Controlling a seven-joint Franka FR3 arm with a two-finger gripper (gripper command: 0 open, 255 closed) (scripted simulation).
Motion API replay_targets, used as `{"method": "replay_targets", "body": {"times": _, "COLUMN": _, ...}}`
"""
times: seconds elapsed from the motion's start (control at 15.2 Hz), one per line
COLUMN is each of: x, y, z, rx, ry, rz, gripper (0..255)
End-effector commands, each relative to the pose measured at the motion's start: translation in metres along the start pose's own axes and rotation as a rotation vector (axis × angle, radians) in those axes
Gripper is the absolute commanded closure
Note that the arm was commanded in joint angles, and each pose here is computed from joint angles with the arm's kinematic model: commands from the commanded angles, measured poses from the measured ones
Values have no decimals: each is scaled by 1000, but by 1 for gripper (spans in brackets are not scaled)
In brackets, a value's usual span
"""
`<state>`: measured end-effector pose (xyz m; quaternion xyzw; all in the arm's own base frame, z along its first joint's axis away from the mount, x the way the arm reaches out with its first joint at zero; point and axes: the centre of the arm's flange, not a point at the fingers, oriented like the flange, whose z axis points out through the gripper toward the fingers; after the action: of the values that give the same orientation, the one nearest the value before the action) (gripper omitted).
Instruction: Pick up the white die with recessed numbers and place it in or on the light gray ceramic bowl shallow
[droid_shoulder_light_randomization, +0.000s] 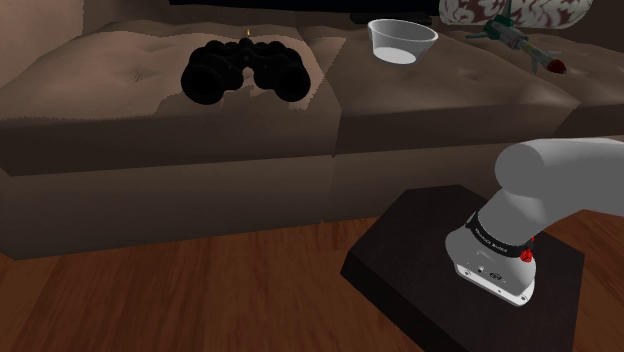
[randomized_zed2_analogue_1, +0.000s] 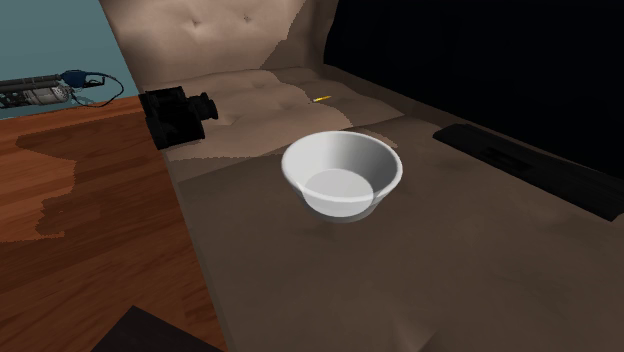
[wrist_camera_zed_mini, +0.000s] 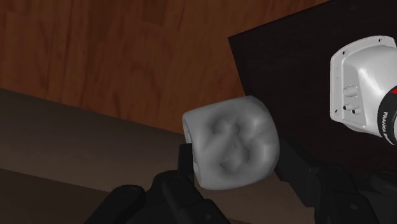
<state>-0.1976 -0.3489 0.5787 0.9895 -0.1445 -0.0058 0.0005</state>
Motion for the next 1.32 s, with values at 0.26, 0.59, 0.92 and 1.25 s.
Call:
{"method": "replay_targets", "body": {"times": 0.26, "x": 0, "y": 0, "z": -33, "rx": 0, "ry": 0, "rz": 0, "gripper": 255}}
{"method": "replay_targets", "body": {"times": 0.59, "x": 0, "y": 0, "z": -59, "rx": 0, "ry": 0, "rz": 0, "gripper": 255}}
{"method": "replay_targets", "body": {"times": 0.92, "x": 0, "y": 0, "z": -86, "rx": 0, "ry": 0, "rz": 0, "gripper": 255}}
{"method": "replay_targets", "body": {"times": 1.25, "x": 23, "y": -12, "z": -101, "rx": 0, "ry": 0, "rz": 0, "gripper": 255}}
